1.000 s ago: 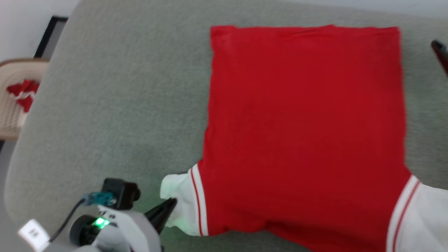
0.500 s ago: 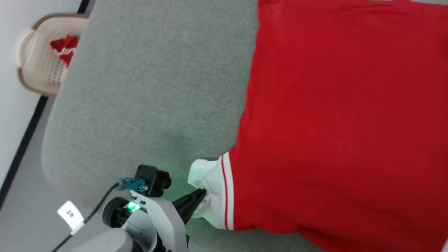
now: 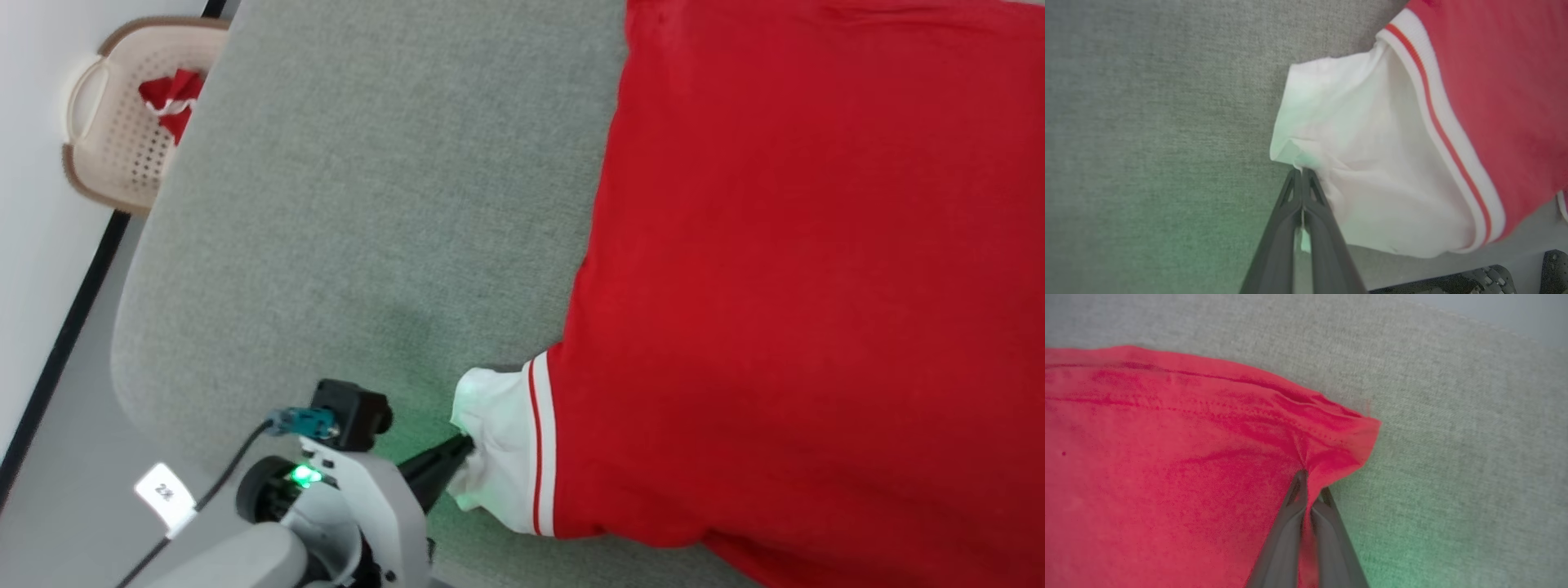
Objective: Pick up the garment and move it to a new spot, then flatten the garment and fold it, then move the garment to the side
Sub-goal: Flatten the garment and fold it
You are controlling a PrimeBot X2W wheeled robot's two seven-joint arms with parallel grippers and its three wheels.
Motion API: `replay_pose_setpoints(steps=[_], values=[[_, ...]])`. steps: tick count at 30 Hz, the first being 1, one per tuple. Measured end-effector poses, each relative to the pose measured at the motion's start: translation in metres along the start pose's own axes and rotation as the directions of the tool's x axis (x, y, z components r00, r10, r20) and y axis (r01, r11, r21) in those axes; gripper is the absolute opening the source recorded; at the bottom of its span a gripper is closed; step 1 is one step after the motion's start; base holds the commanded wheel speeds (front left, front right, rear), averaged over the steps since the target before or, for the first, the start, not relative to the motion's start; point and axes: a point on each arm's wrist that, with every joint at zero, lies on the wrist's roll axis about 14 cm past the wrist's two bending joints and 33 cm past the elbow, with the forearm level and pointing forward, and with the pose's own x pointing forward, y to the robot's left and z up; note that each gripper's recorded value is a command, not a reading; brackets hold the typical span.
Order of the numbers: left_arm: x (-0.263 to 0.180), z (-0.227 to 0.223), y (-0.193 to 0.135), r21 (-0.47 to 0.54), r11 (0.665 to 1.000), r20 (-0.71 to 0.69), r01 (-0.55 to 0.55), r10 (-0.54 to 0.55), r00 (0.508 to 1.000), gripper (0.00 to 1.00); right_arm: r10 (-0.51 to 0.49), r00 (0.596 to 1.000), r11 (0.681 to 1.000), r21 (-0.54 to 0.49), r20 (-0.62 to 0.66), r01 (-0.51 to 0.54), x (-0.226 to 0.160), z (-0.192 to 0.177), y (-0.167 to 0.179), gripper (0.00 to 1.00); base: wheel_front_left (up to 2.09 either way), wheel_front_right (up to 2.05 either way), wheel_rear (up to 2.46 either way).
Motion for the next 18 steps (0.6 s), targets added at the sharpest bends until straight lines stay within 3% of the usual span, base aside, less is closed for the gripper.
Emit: replay_pose_setpoints(steps=[7, 11, 18], values=[[-0.006, 0.012, 0.009, 0.012, 1.0, 0.054, -0.018, 0.017, 0.998, 0.0, 0.01, 1.0, 0.991, -0.134, -0.005, -0.011, -0.024, -0.021, 0.016, 0.0, 0.0, 0.0, 0.0], [-0.011, 0.015, 0.013, 0.015, 1.0, 0.069, -0.024, 0.022, 0.997, 0.0, 0.069, 0.998, 0.982, -0.175, -0.008, -0.069, -0.048, -0.044, 0.023, 0.0, 0.0, 0.0, 0.0], [-0.022, 0.02, 0.013, 0.031, 0.999, 0.097, -0.028, 0.025, 0.995, 0.0, 0.146, 0.989, 0.975, -0.163, -0.029, -0.149, -0.098, -0.101, 0.013, 0.0, 0.0, 0.0, 0.0]])
